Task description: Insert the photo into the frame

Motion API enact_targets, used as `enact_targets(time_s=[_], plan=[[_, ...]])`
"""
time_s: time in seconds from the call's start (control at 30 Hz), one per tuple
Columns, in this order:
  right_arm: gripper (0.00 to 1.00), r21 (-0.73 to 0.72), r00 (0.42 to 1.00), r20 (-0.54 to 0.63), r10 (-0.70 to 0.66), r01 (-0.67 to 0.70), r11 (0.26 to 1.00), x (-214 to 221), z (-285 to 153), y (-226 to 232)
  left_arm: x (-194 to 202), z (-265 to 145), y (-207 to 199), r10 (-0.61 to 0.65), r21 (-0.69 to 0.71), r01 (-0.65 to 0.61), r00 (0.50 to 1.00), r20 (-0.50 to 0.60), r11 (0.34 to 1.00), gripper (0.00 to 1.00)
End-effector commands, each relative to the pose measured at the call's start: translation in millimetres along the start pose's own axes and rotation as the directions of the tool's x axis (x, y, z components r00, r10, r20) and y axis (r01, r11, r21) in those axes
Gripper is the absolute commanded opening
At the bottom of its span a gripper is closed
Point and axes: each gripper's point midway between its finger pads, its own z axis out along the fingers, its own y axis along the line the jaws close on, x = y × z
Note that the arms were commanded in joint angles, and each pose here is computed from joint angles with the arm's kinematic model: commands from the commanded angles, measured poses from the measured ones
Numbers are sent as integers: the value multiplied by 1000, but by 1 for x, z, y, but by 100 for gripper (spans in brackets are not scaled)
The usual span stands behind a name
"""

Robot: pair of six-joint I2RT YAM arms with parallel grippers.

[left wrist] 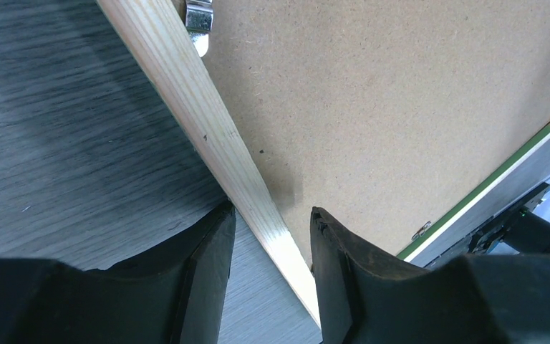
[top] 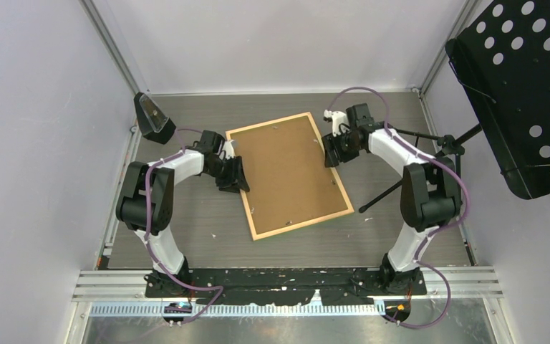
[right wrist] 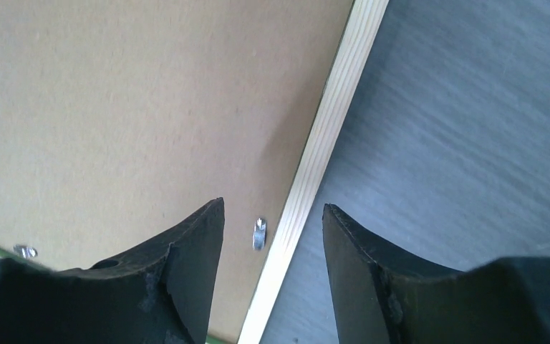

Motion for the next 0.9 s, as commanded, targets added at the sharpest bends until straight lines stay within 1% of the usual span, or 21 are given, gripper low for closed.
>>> enact_targets(time_s=[0.0,0.23,0.43,0.63,0.87], plan=[[59,36,998,-6,-64,64,997,18,-17,2,16,11,13,14,-48,-16,999,-42,999,47],[59,13,997,-54,-59,60,998,48,-13,7,17,16,13,14,-33,-16,998,-64,999,46],[58,0,997,-70,-45,45,999,54,-1,6,16,16,13,19,-34,-22,998,-61,999,46],[52,2,996,-85,-38,38,999,56,6,3,17,16,13,17,-29,-19,998,-68,999,45],[49,6,995,-93,-39,39,999,58,10,1,17,17,12,16,-26,-18,997,-71,1000,45]])
